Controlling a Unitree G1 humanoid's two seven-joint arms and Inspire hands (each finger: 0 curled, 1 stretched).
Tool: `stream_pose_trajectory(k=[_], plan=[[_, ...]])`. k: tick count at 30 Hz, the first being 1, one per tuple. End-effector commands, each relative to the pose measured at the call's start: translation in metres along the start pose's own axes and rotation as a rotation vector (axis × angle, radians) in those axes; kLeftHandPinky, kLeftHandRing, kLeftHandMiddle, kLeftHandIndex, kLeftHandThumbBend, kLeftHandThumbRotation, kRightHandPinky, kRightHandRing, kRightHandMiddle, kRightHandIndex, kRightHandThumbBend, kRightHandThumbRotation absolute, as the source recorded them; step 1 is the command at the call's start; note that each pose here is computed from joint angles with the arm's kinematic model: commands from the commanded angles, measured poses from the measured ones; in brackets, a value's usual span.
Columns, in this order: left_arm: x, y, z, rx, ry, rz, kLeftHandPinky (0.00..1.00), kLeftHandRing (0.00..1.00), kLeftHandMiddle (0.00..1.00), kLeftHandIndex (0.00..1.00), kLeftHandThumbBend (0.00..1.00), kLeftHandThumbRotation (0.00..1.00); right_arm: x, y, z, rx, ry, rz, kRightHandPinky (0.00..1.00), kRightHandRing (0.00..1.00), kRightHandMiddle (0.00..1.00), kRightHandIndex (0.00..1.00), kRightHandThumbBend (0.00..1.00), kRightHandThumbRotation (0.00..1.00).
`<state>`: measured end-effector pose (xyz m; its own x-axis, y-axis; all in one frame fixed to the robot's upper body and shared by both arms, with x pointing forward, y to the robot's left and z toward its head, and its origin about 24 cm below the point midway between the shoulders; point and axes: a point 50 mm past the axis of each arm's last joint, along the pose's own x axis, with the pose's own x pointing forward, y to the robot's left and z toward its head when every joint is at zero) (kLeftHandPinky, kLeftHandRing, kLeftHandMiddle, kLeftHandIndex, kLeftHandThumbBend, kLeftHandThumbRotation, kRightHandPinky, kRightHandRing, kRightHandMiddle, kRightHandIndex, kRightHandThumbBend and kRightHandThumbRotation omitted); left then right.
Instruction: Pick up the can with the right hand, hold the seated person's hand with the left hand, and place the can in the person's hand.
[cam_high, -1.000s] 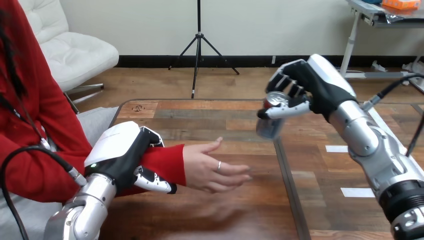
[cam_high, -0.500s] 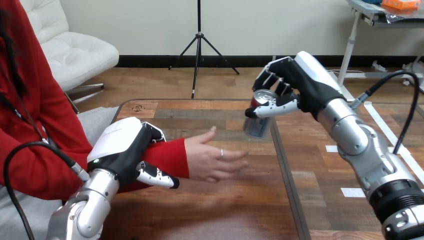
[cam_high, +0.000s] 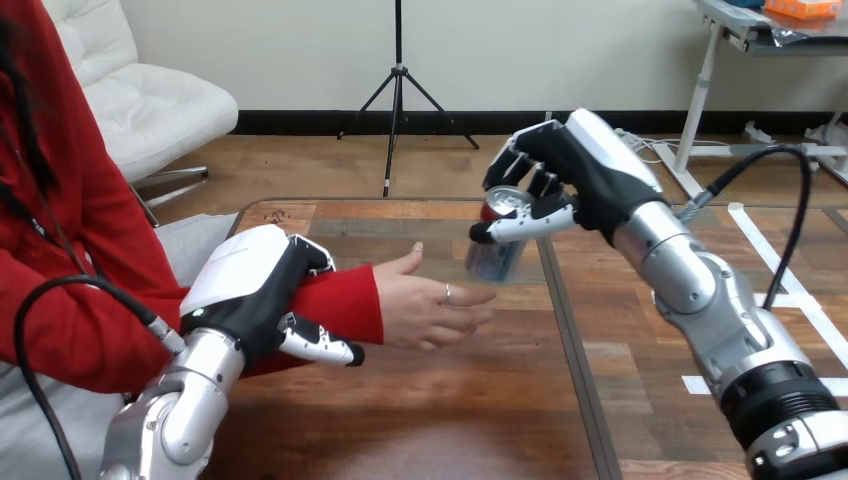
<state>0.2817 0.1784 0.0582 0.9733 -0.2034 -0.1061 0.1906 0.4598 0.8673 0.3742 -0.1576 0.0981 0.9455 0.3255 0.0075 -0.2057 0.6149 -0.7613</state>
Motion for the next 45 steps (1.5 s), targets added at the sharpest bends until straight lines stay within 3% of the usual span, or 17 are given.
stream_pose_trajectory(k=[1,19,45], plan=[[0.028,0.097,0.103,-0.052,-0.425,0.432,0.19,0.25,0.32,0.32,0.76,0.00,0.021,-0.033,0.080,-0.055,-0.296,-0.105,0.32,0.35,0.42,0.46,0.64,0.00],[0.033,0.097,0.106,-0.071,-0.427,0.423,0.19,0.24,0.32,0.32,0.74,0.00,0.024,-0.013,0.090,-0.008,-0.315,-0.056,0.32,0.36,0.42,0.46,0.63,0.00],[0.040,0.088,0.103,-0.073,-0.390,0.370,0.20,0.26,0.33,0.33,0.76,0.00,0.024,-0.003,0.106,0.017,-0.364,-0.041,0.30,0.35,0.41,0.46,0.60,0.00]])
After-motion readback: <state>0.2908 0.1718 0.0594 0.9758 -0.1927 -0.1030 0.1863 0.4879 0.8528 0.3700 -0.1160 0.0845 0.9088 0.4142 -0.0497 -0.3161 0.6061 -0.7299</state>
